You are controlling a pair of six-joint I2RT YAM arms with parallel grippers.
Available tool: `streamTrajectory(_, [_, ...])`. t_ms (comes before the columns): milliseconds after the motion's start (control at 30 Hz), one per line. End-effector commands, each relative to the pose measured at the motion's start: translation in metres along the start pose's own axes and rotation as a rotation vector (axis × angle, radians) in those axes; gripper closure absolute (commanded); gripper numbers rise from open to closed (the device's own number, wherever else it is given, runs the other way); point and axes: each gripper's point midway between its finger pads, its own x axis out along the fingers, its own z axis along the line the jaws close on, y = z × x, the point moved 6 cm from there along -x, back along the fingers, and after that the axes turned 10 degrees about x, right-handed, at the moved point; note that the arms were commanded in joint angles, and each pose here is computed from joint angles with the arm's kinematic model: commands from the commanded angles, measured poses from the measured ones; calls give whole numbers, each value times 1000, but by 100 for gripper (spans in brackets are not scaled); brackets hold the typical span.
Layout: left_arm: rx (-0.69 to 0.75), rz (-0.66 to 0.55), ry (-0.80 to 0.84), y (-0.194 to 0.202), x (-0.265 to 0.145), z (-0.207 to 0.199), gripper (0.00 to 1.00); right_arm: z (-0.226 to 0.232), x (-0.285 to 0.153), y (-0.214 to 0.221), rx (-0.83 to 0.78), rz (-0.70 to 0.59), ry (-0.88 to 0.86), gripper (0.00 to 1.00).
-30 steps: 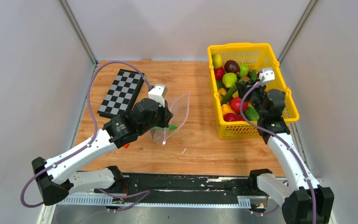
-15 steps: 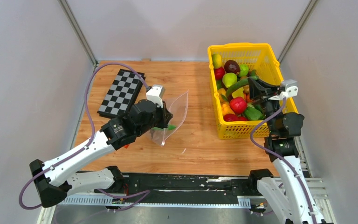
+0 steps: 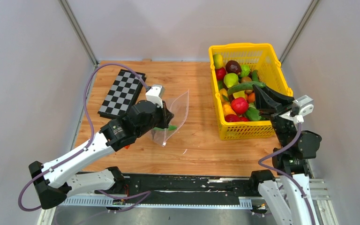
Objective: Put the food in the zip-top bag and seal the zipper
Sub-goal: Place the fake vegetable in the zipper food storage bag.
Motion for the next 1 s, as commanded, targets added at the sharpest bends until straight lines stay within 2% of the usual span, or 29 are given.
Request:
streamTrajectory(0, [-41,-75,20,-14,-4,-4,100,22,2,-27,-5,-50,-139,100])
streamTrajectory(200, [-60,-92,38,-16,-4,-6,100,60,3,-32,103,-21,-460,100])
streamTrajectory(400, [-63,-103,51,-19,-5,-8,100,78,3,-35,181,-40,-634,100])
streamTrajectory(667, [-68,-100,106,-22,-5,-16,100,96,12,-32,246,-51,-724,100])
streamTrajectory(967, [-70,-102,134,-24,-5,-20,100,128,27,-17,218,-29,-791,100])
